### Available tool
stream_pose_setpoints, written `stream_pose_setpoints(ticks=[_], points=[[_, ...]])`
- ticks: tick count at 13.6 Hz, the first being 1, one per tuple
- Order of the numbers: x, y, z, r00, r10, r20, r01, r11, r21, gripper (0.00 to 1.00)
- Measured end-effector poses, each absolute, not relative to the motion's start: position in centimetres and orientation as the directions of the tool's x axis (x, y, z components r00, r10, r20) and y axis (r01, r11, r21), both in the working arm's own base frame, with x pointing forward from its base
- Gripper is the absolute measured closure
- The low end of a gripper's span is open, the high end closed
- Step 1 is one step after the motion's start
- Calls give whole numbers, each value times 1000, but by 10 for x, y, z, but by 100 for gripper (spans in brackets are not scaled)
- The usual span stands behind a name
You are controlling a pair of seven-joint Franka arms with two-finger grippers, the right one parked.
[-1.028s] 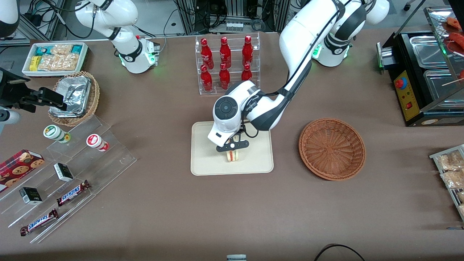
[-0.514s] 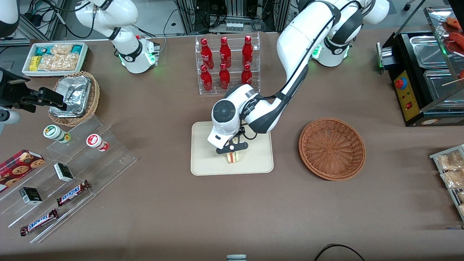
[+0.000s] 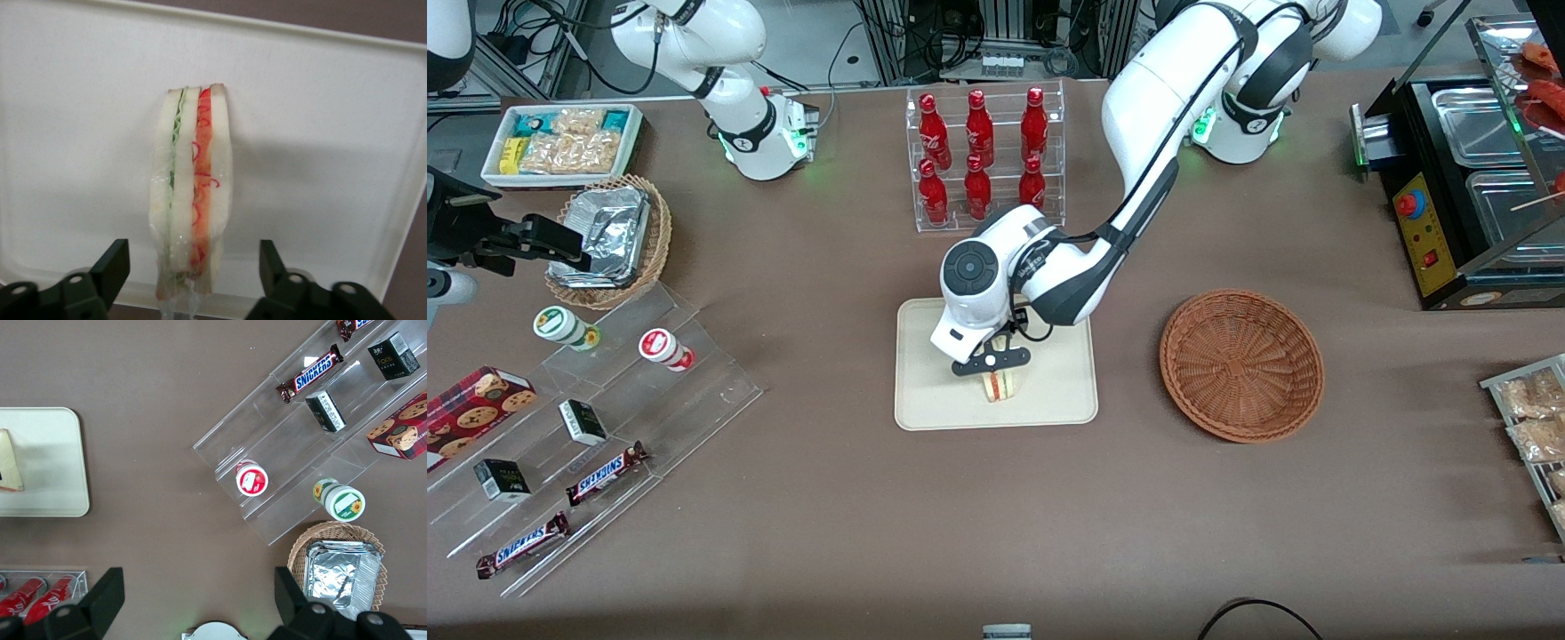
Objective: Place sandwich from basket to tray
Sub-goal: 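Lower the sandwich onto the tray and open the left gripper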
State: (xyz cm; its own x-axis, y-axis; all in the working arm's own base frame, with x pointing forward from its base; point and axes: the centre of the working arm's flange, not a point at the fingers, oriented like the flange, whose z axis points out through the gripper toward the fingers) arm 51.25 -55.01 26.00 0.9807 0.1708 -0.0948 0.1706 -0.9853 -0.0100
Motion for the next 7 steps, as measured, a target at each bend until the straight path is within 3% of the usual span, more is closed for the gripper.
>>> stream_pose_setpoints(ticks=[1, 7], points=[[514, -550, 268, 981, 172, -89, 173, -985, -6, 0], [520, -539, 357, 982, 181, -45, 182, -983, 17, 0]])
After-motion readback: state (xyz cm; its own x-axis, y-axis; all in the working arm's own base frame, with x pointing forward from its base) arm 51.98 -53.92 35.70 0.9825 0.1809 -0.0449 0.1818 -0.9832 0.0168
